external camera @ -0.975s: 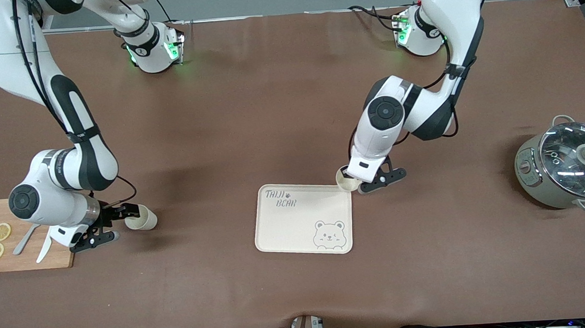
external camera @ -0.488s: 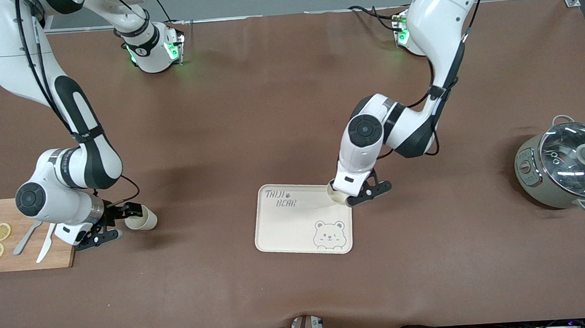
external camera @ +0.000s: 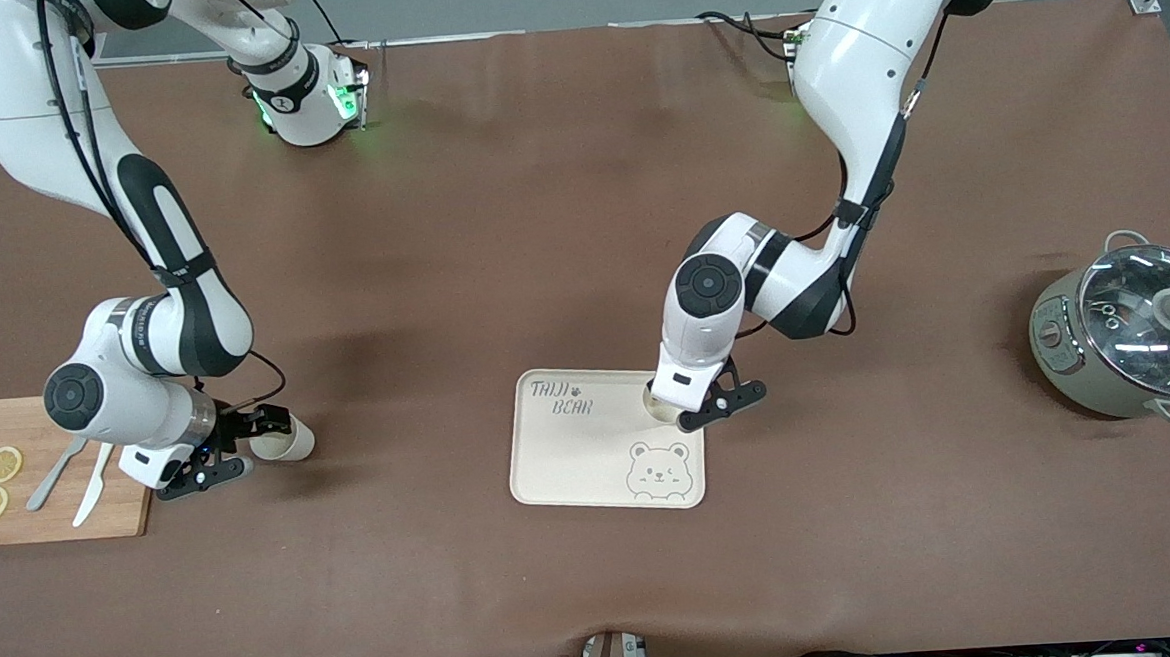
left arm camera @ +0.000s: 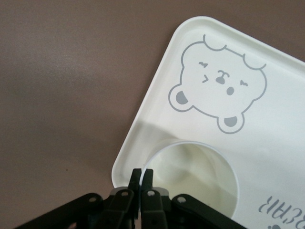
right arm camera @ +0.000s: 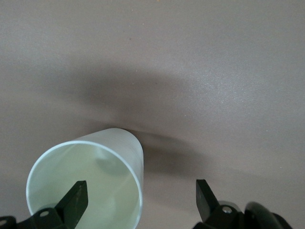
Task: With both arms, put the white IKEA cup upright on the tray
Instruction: 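Lower the cup onto the tray and open the left gripper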
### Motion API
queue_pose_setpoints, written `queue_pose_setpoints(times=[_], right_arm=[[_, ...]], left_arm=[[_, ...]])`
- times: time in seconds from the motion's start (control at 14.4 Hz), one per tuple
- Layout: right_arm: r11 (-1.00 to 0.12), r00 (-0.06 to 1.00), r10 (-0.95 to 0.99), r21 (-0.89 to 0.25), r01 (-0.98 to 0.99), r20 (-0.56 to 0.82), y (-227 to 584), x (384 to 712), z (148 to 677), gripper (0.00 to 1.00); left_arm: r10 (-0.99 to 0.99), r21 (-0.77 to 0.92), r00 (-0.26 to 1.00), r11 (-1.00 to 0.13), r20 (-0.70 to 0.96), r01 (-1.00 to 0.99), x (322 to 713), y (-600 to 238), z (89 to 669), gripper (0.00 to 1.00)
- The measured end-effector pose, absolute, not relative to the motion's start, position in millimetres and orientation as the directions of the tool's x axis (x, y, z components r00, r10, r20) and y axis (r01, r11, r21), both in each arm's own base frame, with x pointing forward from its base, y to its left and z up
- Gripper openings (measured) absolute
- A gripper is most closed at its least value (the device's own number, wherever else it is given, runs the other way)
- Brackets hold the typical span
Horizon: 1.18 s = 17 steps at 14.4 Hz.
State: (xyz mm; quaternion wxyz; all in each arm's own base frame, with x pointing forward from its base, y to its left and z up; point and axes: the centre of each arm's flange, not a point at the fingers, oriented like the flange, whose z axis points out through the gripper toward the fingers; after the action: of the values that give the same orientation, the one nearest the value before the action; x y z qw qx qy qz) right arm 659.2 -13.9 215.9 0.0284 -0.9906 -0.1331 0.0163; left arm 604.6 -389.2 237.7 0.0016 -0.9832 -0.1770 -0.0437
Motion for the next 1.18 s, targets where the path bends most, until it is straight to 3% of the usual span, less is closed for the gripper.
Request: queue_pose_setpoints(times=[0.21, 0.35, 0.49, 0.91, 1.05, 1.18], right_arm=[[-0.963, 0.964, 0.264, -0.061, 0.263, -0.026, -14, 658, 214, 1.00], [-0.963, 0.964, 0.265, -0.061, 0.263, -0.026, -14, 658, 213, 1.00], [-0.963, 0.964, 0.265, -0.061, 0.263, -0.026, -14, 658, 213, 0.95], [-0.963, 0.964, 0.265, -0.061, 0.263, -0.026, -14, 658, 213, 0.31], [-0.962, 0.963, 0.267, -0.061, 0.265, -0.026, -12, 658, 213, 0.14], [-0.962, 0.963, 0.269, -0.061, 0.268, -0.026, -11, 658, 213, 0.09]], left_arm=[[0.339, 0.006, 0.936, -0.941, 0.096, 0.340, 605, -389, 238, 0.03], [0.330, -0.007, 0.937, -0.943, 0.114, 0.332, 606, -388, 237, 0.18], [0.343, -0.018, 0.931, -0.937, 0.129, 0.348, 606, -388, 235, 0.39], [0.366, -0.042, 0.921, -0.926, 0.134, 0.375, 609, -385, 245, 0.98], [0.374, -0.058, 0.918, -0.922, 0.134, 0.384, 611, -382, 260, 1.00], [0.383, -0.070, 0.914, -0.916, 0.137, 0.394, 613, -377, 280, 1.00]])
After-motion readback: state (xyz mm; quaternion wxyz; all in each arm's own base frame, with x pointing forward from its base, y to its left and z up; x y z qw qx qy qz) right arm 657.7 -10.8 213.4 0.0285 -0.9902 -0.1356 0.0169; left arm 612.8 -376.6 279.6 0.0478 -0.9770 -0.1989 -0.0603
